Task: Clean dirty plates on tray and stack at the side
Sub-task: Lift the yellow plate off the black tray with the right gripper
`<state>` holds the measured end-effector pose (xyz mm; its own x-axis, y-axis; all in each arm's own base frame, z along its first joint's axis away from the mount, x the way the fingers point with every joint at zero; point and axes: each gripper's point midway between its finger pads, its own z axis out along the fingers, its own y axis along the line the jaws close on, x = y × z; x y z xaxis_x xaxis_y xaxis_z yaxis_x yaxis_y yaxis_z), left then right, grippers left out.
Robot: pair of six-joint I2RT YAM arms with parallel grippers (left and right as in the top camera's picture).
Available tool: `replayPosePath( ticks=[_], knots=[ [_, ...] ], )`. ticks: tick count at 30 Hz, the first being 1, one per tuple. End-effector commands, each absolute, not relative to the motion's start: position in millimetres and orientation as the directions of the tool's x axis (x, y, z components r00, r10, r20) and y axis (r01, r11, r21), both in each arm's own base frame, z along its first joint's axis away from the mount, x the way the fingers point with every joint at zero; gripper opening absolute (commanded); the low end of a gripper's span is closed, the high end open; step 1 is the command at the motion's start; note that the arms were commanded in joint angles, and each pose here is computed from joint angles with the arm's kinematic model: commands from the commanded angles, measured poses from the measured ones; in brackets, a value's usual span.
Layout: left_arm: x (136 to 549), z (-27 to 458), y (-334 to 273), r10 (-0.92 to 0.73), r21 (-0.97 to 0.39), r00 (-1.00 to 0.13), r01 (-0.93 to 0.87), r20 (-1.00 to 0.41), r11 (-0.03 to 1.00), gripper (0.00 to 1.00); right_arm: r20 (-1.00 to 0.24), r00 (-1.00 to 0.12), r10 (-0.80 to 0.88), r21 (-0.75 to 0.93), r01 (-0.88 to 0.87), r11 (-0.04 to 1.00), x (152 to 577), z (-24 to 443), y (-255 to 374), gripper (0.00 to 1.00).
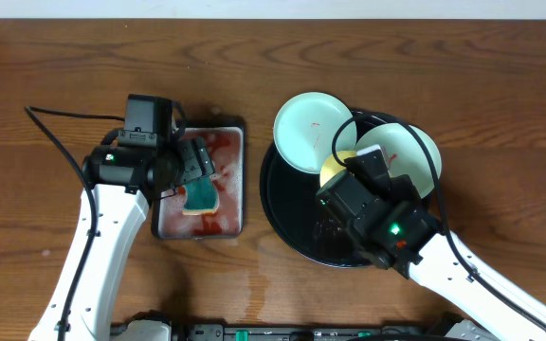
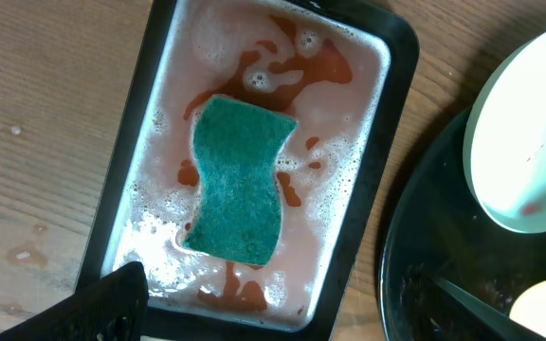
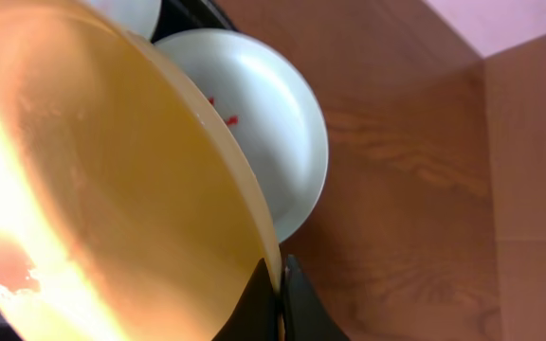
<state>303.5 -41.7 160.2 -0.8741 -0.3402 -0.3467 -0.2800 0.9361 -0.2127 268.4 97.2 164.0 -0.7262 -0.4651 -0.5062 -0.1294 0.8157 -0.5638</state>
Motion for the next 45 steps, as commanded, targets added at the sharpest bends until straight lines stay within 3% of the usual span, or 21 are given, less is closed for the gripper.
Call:
replayPosePath(
  ticks=[1,14,45],
  knots=[
    [307,168,-40,-0.336,-0.215,-0.868,-0.272,-0.366,0.938,0.86,-0.592,-0.656,-0.468,-0.569,-0.071,0.819,279,204,106,0.01],
    [307,168,-40,-0.336,-0.215,-0.868,-0.272,-0.366,0.938,0.86,-0.605,-0.529,-0.596,-0.653,-0.098,0.751,285,262,129,0.01],
    [307,168,-40,-0.336,-0.215,-0.868,-0.272,-0.366,0.938,0.86,-0.573,-0.495,-0.653,-0.705,-0.108,0.701,281,269,135,0.01]
  ],
)
